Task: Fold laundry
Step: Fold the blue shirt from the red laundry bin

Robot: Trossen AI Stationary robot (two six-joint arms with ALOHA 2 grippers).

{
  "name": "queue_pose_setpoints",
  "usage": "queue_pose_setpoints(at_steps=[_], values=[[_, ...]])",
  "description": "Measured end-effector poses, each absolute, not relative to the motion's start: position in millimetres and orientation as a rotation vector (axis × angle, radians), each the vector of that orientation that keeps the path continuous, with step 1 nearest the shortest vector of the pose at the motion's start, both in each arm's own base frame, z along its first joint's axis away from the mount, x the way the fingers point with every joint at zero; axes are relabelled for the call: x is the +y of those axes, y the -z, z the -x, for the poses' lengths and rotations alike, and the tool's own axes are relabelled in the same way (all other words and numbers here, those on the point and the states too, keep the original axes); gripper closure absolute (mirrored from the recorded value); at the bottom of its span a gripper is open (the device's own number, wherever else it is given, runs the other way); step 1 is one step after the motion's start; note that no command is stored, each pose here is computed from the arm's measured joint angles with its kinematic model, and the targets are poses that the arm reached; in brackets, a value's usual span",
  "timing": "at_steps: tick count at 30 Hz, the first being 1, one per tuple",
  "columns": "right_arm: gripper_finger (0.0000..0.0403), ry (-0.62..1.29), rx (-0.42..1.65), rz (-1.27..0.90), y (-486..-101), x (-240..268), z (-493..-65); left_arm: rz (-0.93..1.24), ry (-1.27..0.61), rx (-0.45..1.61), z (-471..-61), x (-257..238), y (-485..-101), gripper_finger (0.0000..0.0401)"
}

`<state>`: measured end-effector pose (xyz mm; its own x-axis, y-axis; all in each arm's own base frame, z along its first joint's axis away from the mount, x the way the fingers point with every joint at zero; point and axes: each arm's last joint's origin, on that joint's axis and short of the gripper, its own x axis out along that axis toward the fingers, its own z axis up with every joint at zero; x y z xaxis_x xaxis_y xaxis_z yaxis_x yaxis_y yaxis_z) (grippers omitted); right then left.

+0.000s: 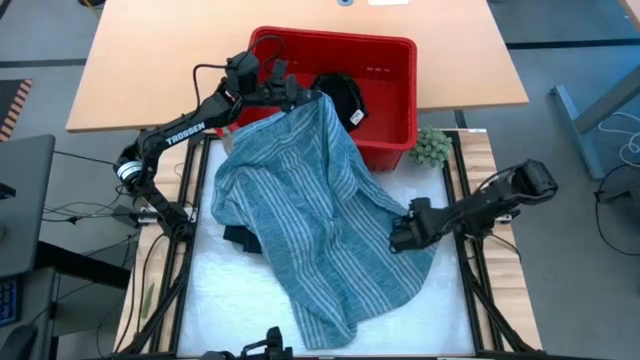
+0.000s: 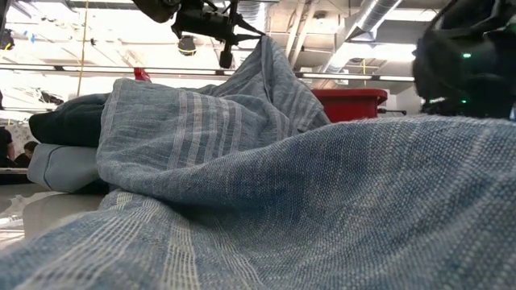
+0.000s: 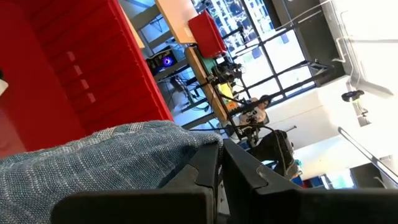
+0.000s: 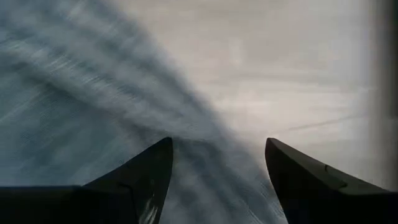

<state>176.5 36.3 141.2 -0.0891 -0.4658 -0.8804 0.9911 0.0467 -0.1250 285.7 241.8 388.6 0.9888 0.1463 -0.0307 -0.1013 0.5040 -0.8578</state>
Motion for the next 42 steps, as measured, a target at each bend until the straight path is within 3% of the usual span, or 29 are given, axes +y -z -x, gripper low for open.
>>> queue_pose_setpoints(at_steps=[4,7,10,14,16,21,25,36,42], values=[[0.0123,1.273,0.926,-0.848,-131.4,37.8,-186.2,1.033,-0.149,-0.048,-285.5,242.1,-388.5,0.0401],[0.0143,1.267,0.926,-0.848,-130.6,37.8,-186.0,1.036,-0.144,-0.045,-285.4,242.2,-388.4,0.0401],[0.0211,1.284,0.950,-0.808,-131.9,36.5,-181.9,1.041,-0.124,-0.042,-285.4,241.7,-389.2,0.0401],[0.0348,1.271,1.014,-0.733,-145.7,36.9,-178.1,1.038,-0.048,-0.103,-283.8,242.3,-399.1,0.0401],[0.0381,1.241,1.025,-0.706,-161.4,38.9,-179.1,1.035,-0.001,-0.151,-280.9,243.7,-406.5,0.0401],[0.0368,1.252,1.035,-0.632,-215.8,40.0,-176.4,1.030,0.096,-0.255,-270.7,246.8,-423.0,0.0401],[0.0381,1.217,0.999,-0.521,-275.4,40.4,-171.1,0.980,0.172,-0.343,-256.7,239.3,-444.0,0.0401],[0.0381,0.764,0.569,-0.238,-438.2,26.3,-146.0,0.619,0.300,-0.467,-194.4,163.2,-536.9,0.0401],[0.0381,0.597,0.322,-0.133,-515.0,12.3,-116.4,0.382,0.191,-0.460,-150.8,104.9,-584.5,0.0401]])
